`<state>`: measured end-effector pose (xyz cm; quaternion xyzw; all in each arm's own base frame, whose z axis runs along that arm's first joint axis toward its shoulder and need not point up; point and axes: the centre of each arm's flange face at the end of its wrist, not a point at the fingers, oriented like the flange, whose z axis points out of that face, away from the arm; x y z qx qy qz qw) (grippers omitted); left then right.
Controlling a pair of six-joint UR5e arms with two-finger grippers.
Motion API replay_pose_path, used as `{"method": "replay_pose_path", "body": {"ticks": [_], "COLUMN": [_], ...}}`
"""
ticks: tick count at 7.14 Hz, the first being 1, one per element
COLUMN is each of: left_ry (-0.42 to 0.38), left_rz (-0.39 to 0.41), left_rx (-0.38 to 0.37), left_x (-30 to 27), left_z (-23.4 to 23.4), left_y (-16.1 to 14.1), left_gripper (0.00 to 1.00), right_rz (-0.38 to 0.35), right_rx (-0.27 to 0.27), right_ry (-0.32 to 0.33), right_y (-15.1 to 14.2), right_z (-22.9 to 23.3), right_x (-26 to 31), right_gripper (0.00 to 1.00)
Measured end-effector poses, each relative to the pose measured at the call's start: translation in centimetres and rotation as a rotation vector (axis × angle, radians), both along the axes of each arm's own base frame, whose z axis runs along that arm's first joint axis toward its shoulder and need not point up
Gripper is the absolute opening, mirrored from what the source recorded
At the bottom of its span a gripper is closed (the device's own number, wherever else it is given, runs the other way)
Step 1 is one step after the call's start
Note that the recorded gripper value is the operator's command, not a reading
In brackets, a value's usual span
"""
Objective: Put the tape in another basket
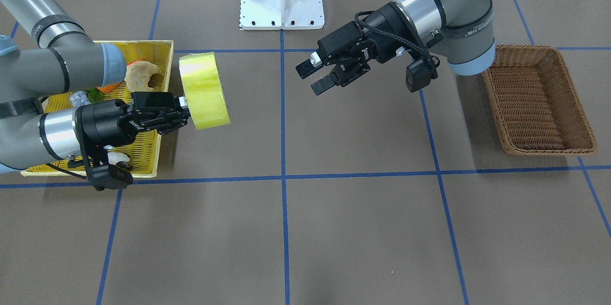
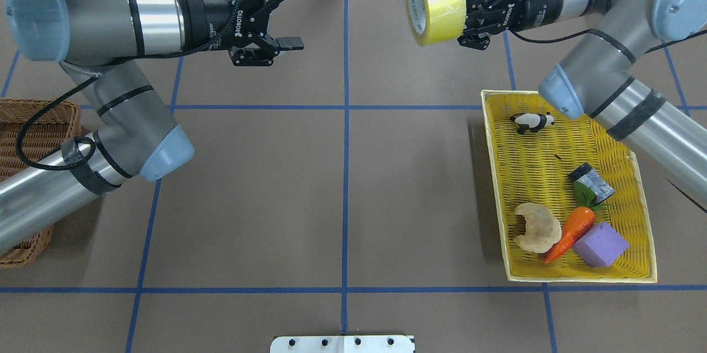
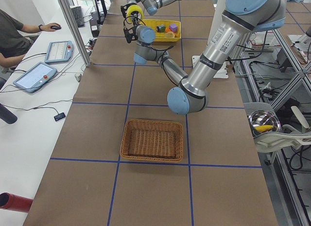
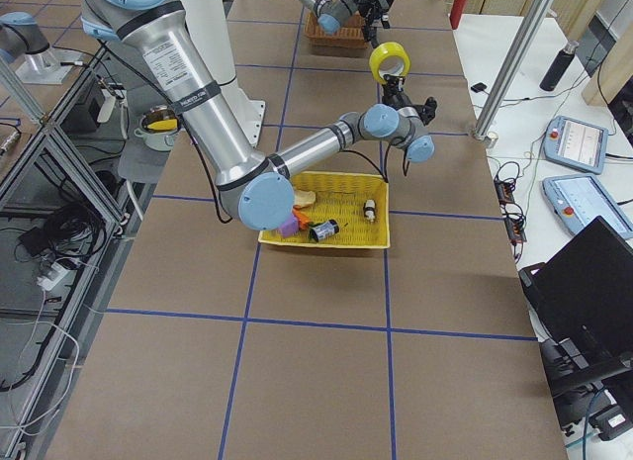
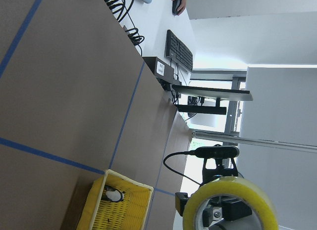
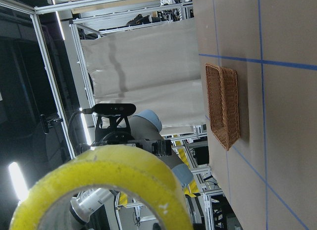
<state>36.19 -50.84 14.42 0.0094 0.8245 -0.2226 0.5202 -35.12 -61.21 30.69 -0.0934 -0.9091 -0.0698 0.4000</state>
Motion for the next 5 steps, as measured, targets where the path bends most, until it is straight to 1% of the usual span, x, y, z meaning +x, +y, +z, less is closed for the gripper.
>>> {"method": "replay_pose_path", "body": {"ticks": [1, 2, 3, 5], "left_ry": [0.015, 0.054, 0.108, 0.175], "left_rz": [-0.003, 0.000, 0.005, 0.019], "left_rx": [0.007, 0.007, -0.006, -0.006], "left_x": [0.4, 0.7, 1.0, 1.8], "left_z": [0.2, 0.7, 1.1, 1.2], "left_y": [-0.3, -0.7, -0.9, -0.4], "left_gripper": [0.98, 0.98, 0.98, 0.98], "right_rz": [0.015, 0.033, 0.055, 0.065], "right_rx": [-0.007, -0.011, -0.014, -0.027], "right_ry": [-0.006, -0.010, -0.015, -0.032], "right_y": [0.2, 0.6, 1.4, 2.8], "right_z": [-1.0, -1.7, -2.0, -2.5], "right_x": [-1.3, -2.7, -4.5, -7.1], "right_gripper": [0.00, 0.00, 0.00, 0.00]}}
